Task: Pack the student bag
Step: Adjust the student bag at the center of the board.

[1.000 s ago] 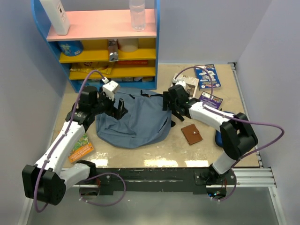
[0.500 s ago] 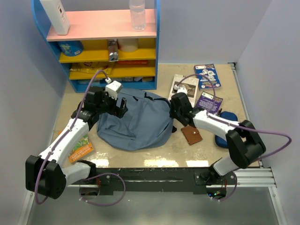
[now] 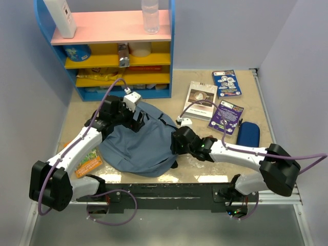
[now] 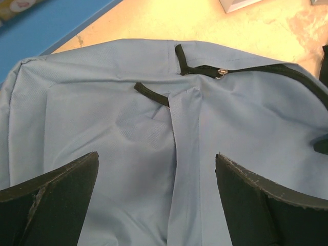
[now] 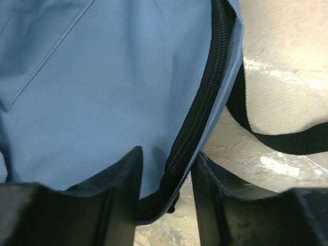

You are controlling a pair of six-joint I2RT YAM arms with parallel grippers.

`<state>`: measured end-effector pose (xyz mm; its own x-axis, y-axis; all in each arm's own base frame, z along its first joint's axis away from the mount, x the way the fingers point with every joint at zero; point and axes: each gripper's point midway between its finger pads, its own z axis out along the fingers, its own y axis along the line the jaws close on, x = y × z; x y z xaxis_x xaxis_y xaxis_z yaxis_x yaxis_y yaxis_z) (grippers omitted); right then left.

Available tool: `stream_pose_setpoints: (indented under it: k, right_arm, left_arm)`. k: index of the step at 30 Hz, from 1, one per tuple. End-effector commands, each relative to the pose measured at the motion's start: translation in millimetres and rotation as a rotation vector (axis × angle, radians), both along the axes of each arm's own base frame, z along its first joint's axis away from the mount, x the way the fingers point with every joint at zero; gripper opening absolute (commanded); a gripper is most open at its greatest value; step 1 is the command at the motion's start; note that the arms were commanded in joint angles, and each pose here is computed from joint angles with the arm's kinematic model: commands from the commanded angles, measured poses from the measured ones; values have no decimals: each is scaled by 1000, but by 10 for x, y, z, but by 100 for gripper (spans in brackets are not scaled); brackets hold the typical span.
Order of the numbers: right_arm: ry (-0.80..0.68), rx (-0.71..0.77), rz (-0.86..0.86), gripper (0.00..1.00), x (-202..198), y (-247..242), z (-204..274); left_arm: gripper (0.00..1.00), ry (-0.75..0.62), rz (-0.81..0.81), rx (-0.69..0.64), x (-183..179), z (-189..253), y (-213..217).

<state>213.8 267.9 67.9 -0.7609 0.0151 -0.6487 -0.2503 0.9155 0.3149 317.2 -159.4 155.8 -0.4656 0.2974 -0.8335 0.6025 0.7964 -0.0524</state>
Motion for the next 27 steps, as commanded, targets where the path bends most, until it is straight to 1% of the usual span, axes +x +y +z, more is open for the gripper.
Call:
stream_pose_setpoints:
  k: [1, 4, 7, 10, 12, 13, 14, 15, 17, 18, 21, 22, 23, 24, 27]
  right_arm:
    - [-63, -94, -83, 51, 207, -99, 272]
    - [-132, -86, -74, 53, 325, -45, 561]
    - [-187, -28, -75, 53, 455, 112, 858]
    - [-180, 18, -69, 53, 552, 341, 920]
    - [-149, 45, -35, 53, 592, 565, 804]
    - [-142, 83, -40, 53, 634, 677, 858]
    - [-126, 114, -9, 52, 631, 816, 838]
    - [-99, 110, 8, 52, 626, 915, 707]
    - [-75, 151, 30, 51, 591, 1095, 644]
    - [-29, 150, 74, 50, 449, 1208, 488]
    - [66, 130, 90, 46, 143, 1260, 142]
    - [109, 107, 71, 45, 29, 1173, -54]
    - [129, 96, 62, 43, -31, 1118, -138]
    - [149, 80, 51, 40, -88, 1044, -225]
    - [180, 7, -3, 37, -207, 698, -444]
  left_arm:
    - [100, -63, -21, 46, 109, 45, 9]
    - [100, -93, 20, 95, 180, 63, 115]
    - [100, -124, 70, 134, 260, 117, 244]
    - [100, -149, 109, 148, 344, 149, 396]
    - [100, -162, 128, 144, 413, 167, 493]
    - [100, -164, 167, 152, 475, 161, 668]
    - [100, -157, 184, 148, 523, 144, 751]
    - [100, -156, 225, 152, 589, 140, 961]
    - [100, -138, 251, 179, 656, 60, 1146]
    - [100, -138, 267, 202, 679, 24, 1289]
    - [100, -127, 244, 216, 673, -84, 1346]
    - [100, -126, 237, 222, 666, -113, 1347]
    - [100, -118, 230, 226, 637, -181, 1343]
    - [100, -129, 226, 231, 644, -193, 1346]
    - [100, -120, 219, 248, 629, -312, 1361]
